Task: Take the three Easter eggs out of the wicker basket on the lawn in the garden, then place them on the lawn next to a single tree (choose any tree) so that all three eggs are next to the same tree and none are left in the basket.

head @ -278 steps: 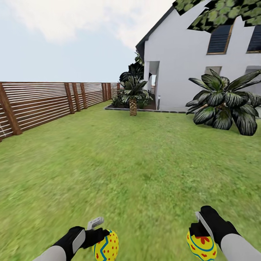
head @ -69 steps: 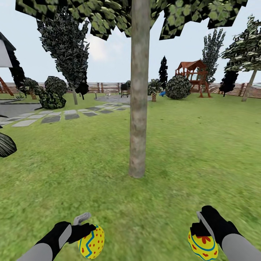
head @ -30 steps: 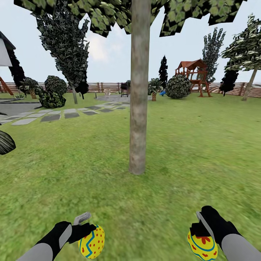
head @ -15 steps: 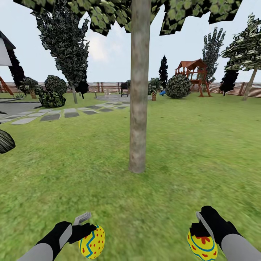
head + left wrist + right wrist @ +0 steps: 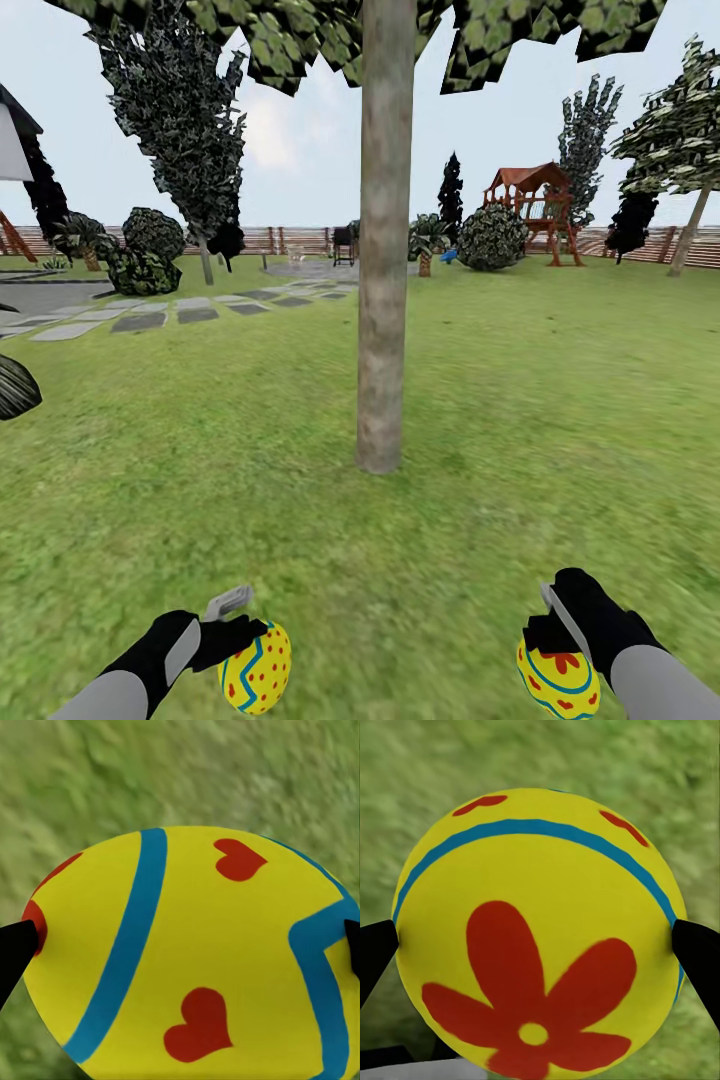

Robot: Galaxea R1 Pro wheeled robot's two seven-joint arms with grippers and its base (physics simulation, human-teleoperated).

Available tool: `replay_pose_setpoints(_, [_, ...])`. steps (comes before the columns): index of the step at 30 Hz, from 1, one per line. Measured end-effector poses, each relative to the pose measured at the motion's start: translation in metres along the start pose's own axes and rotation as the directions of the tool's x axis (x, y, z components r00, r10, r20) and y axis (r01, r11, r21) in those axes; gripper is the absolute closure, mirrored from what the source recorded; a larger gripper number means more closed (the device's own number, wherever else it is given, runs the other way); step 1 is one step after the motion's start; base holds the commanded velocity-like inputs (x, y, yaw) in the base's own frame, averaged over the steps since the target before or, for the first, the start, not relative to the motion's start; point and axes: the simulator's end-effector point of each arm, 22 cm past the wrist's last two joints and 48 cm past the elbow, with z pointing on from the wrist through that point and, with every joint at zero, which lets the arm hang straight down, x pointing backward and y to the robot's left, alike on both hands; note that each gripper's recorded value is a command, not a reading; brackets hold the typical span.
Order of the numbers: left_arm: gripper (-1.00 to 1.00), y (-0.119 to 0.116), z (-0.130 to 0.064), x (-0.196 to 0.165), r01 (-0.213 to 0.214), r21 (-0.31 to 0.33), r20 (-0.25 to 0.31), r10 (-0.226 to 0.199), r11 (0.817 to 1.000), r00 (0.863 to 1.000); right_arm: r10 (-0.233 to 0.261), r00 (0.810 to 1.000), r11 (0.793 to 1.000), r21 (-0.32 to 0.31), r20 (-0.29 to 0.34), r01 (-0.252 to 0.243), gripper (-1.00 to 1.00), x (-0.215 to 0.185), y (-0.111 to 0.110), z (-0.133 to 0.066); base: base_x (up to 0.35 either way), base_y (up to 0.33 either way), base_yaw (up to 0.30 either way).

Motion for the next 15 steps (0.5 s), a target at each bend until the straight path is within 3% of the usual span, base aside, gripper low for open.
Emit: replay_pose_setpoints(15, [1.0, 0.008, 0.025, 0.015, -0.001, 0.005, -0.002, 0.001, 1.0, 1.0, -0.004, 1.0, 1.0, -0.001, 0.005, 0.004, 1.0, 0.009, 0.007, 0.028, 0.0, 0.0, 0.0])
